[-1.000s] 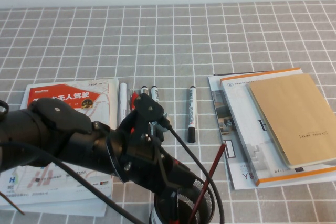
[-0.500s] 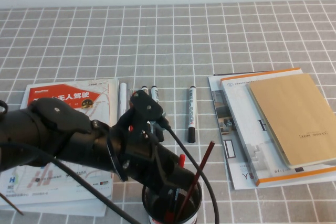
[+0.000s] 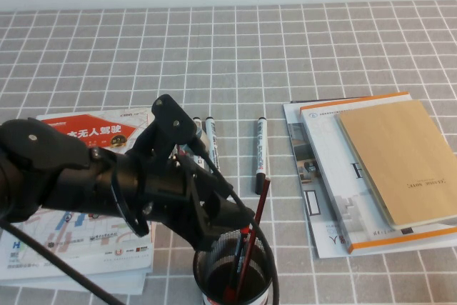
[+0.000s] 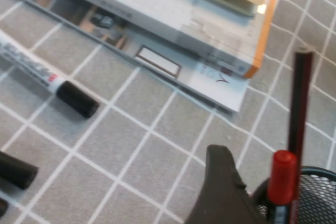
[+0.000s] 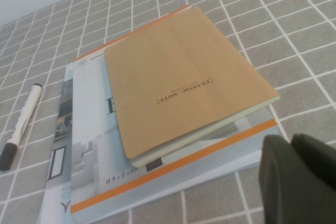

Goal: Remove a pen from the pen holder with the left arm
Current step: 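Take a marker out of the pen holder and lay it on the table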

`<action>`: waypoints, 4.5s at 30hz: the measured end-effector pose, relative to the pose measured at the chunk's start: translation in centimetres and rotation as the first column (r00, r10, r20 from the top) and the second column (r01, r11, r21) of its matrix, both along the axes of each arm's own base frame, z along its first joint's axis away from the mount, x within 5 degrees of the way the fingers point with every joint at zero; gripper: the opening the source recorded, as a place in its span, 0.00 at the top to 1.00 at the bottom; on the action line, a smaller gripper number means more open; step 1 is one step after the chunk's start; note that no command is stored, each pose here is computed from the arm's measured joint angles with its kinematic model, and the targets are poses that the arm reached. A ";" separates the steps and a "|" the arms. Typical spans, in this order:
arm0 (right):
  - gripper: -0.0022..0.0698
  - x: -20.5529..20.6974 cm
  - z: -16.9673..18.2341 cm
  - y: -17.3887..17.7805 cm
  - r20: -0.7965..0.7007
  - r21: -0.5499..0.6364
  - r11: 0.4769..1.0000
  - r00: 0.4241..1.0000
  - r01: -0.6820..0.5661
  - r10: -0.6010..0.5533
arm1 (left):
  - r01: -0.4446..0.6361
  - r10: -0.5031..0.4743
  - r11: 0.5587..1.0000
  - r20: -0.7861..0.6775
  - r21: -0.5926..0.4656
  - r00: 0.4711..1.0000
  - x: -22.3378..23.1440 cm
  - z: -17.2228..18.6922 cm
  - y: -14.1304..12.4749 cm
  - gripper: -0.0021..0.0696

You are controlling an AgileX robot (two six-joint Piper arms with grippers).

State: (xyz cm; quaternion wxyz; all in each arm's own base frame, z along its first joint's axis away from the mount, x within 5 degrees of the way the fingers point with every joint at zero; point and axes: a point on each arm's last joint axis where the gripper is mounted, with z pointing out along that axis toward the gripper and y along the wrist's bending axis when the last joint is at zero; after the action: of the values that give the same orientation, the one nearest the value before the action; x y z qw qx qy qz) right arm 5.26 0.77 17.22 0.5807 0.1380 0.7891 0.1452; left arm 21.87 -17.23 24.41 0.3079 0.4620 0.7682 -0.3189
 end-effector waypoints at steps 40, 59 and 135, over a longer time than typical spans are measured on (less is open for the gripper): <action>0.99 0.0 0.0 0.0 0.000 0.000 1.000 1.000 0.000 0.000 | 0.087 -0.093 0.993 -0.079 -0.078 0.992 0.4 -1.9 -1.2 0.92; 0.99 0.0 0.0 0.0 0.000 0.000 1.000 1.000 0.000 0.000 | 0.085 -0.092 0.993 -0.079 -0.078 0.993 0.4 -1.9 -1.2 0.89; 0.99 0.0 0.0 0.0 0.000 0.000 1.000 1.000 0.000 0.000 | -0.141 0.144 0.983 0.016 -0.116 0.989 4.8 17.8 -2.9 0.94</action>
State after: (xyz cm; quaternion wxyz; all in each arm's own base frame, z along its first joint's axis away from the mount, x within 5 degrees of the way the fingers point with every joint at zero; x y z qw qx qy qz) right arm 5.26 0.77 17.22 0.5807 0.1380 0.7891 0.1452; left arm 26.62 -20.12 42.24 0.3653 0.3913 0.7759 -0.3337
